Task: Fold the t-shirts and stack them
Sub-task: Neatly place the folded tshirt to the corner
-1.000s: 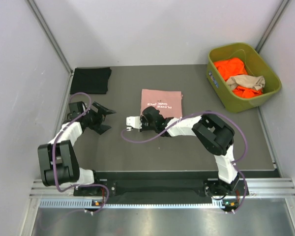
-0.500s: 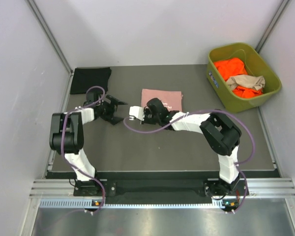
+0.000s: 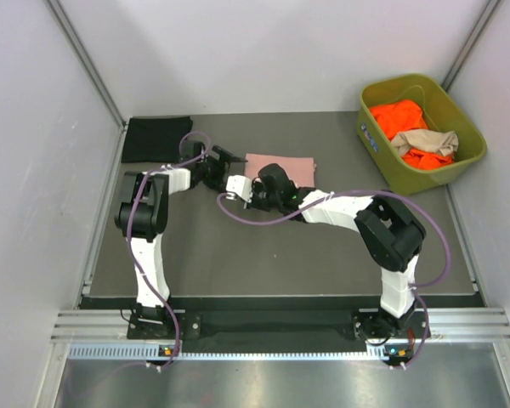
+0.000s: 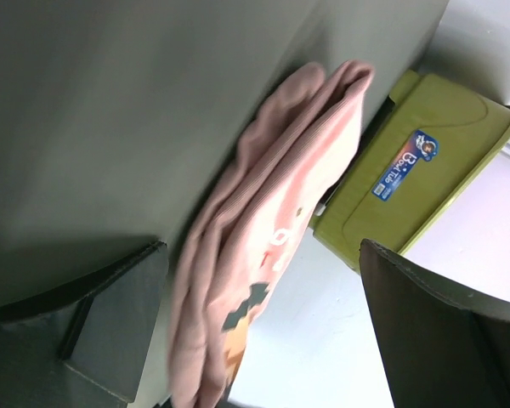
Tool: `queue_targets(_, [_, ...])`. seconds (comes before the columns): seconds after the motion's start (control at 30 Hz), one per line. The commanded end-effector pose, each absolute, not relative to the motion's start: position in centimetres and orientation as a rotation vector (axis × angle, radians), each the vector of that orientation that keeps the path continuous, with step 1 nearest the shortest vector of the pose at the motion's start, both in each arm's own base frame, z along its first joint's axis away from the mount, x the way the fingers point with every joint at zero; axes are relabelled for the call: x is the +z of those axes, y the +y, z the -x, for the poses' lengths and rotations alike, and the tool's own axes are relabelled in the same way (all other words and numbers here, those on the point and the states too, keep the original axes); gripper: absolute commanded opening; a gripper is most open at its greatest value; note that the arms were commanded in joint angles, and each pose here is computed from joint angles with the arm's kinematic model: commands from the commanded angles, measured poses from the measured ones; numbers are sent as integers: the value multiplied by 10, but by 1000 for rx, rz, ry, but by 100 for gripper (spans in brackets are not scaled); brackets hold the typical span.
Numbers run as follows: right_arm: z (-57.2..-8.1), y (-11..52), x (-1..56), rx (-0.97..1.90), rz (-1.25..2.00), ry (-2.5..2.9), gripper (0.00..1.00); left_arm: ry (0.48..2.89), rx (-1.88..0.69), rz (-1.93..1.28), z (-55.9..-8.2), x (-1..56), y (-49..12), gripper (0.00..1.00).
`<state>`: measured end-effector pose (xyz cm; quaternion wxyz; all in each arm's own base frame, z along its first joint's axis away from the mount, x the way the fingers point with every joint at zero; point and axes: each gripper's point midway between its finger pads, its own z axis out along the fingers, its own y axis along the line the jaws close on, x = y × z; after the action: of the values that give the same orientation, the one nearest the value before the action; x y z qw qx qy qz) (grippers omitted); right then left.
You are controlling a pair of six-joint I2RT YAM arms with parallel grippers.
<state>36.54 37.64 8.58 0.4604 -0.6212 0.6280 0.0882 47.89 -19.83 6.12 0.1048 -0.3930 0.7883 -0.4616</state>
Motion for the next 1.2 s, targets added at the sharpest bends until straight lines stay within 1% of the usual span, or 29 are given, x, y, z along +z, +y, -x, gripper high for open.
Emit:
queue_targets(0.0, [-379, 388, 149, 271, 1414, 1439, 0, 2366, -1255, 1214, -484, 39, -202, 99])
queue_targets(0.13, [-381, 384, 158, 283, 1382, 1437, 0, 2414, -1147, 1304, -472, 21, -200, 99])
queue_targets(0.37, [-386, 379, 172, 297, 1339, 1429, 0, 2421, -1117, 1287, -471, 16, -211, 99])
queue_targets(0.57, [-385, 378, 172, 312, 1341, 1430, 0, 2414, -1107, 1274, -474, 10, -211, 99])
queue_targets(0.83, [-385, 374, 182, 312, 1322, 1418, 0, 2451, -1001, 1289, -478, -12, -206, 93])
queue_targets(1.1, [-386, 374, 188, 329, 1304, 1414, 0, 2493, -946, 1247, -482, -26, -207, 88])
queue_targets(1.17, [-385, 375, 189, 338, 1300, 1416, 0, 2482, -966, 1230, -486, -25, -210, 86])
